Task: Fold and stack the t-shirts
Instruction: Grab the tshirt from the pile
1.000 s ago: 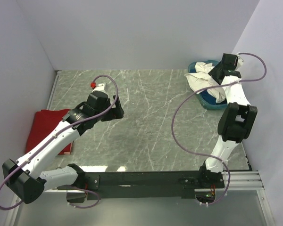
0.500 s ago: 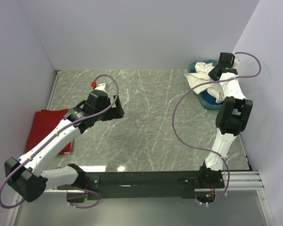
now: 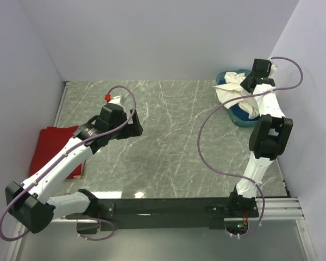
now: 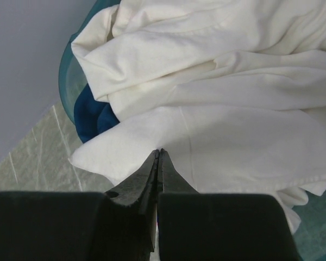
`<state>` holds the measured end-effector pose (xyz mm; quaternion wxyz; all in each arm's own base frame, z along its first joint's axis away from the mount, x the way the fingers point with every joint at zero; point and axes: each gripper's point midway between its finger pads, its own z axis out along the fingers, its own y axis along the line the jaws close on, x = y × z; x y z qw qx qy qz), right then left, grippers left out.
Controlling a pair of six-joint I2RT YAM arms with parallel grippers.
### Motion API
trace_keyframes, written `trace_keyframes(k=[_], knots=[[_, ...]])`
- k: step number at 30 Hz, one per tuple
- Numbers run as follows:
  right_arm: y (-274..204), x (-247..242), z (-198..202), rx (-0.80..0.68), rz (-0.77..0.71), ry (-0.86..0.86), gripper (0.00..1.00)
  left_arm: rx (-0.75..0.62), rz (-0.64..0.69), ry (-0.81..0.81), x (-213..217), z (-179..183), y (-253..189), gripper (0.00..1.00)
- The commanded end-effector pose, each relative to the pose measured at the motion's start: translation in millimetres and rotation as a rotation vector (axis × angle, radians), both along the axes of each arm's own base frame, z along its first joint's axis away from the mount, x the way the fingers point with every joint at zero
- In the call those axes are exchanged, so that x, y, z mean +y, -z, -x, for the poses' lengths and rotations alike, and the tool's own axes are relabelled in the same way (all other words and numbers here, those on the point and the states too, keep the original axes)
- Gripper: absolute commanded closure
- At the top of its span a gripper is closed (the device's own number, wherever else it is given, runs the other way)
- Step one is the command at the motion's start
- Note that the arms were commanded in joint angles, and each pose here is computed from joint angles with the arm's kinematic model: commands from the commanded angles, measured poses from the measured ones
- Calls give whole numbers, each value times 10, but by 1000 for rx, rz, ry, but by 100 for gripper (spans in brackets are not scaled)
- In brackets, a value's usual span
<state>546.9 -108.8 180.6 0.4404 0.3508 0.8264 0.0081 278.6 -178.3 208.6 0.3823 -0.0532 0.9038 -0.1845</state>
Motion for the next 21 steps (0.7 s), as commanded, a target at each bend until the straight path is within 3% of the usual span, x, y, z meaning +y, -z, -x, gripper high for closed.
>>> trace_keyframes(k=[1, 5, 10, 21], knots=[[-343, 35, 40, -54, 80, -6, 100, -57, 26, 12, -30, -79, -171, 1], [-410, 112, 107, -52, 108, -6, 100, -58, 24, 11, -13, -84, -169, 1], [-1002, 276, 249, -141, 176, -7, 100, -53, 27, 9, -1, -89, -148, 1], [-2936, 1050, 949, -493, 286, -131, 100, -60, 53, 2, 2, -86, -158, 0]])
